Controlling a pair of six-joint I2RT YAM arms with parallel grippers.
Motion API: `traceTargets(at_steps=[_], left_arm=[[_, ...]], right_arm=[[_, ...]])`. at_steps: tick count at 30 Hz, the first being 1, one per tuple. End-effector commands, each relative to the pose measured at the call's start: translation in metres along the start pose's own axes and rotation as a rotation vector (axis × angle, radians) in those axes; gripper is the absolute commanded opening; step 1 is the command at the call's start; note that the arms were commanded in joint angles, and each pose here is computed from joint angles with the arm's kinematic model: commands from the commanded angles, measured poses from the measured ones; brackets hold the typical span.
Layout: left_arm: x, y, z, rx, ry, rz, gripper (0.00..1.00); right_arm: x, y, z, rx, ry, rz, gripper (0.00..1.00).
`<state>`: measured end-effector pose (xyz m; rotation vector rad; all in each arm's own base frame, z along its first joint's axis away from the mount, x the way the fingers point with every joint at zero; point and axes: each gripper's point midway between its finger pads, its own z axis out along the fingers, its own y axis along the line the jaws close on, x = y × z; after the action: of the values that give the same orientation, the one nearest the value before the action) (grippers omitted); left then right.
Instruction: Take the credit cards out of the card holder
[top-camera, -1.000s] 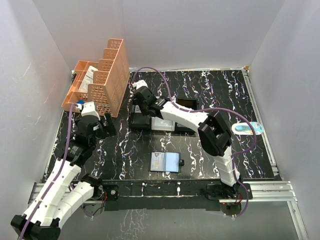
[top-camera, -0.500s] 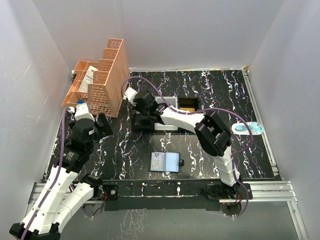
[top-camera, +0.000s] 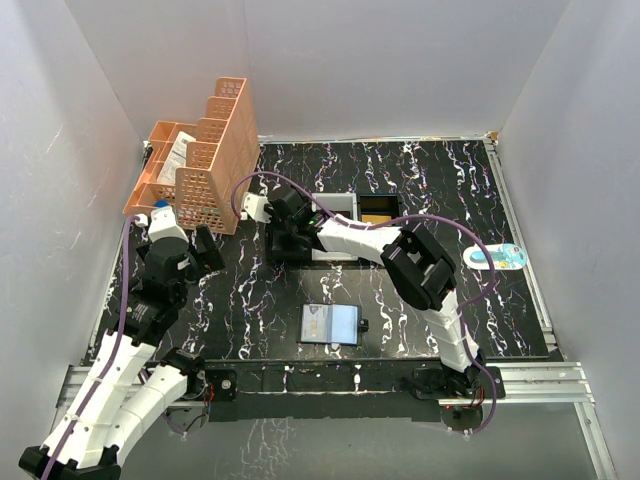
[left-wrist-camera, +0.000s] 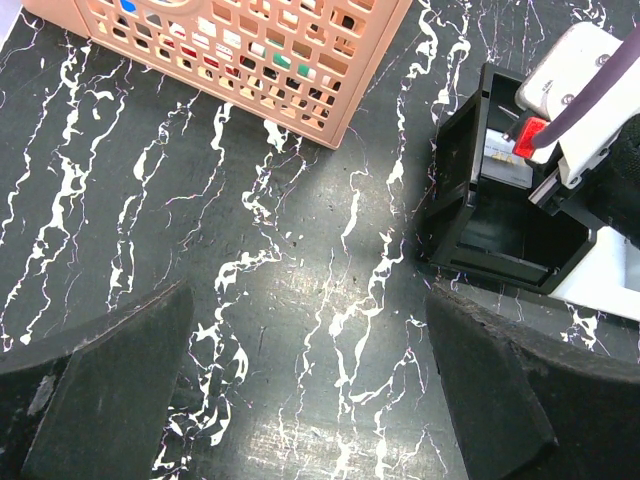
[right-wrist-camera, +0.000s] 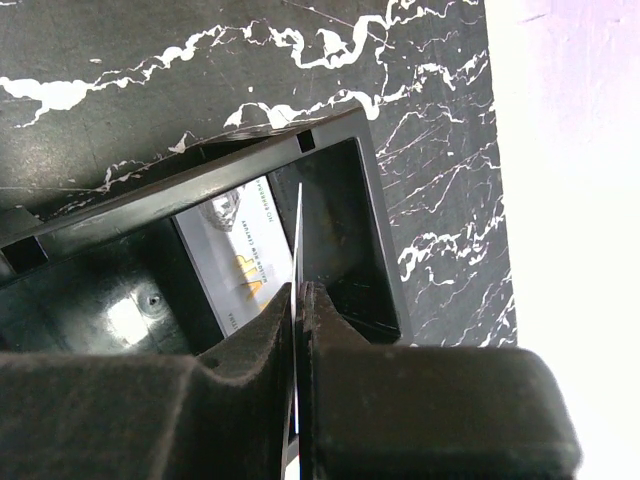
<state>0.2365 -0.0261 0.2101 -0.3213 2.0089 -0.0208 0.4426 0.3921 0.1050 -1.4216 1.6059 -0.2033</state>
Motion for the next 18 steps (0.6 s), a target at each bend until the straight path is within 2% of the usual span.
traceTargets(at_steps=[1,5,11,18], left_arm=[[-0.004,0.007,-0.002,-0.029,-0.02,-0.011,0.99],[-0.007,0.011,-0.006,-0.042,-0.041,-0.028,0.99],[-0.018,0.034,-0.018,-0.145,-0.114,-0.094,0.99],[-0.024,0.043,-0.028,-0.158,-0.167,-0.136,0.99]], right_arm=[[-0.019,-0.022,0.001,0.059,-0.052,-0.06,0.0],[-0.016,-0.021,0.007,0.066,-0.046,-0.09,0.0],[-0.011,-0.015,0.018,0.065,-0.031,-0.118,0.0],[0.0,-0.015,0.028,0.096,0.018,-0.142,0.0]])
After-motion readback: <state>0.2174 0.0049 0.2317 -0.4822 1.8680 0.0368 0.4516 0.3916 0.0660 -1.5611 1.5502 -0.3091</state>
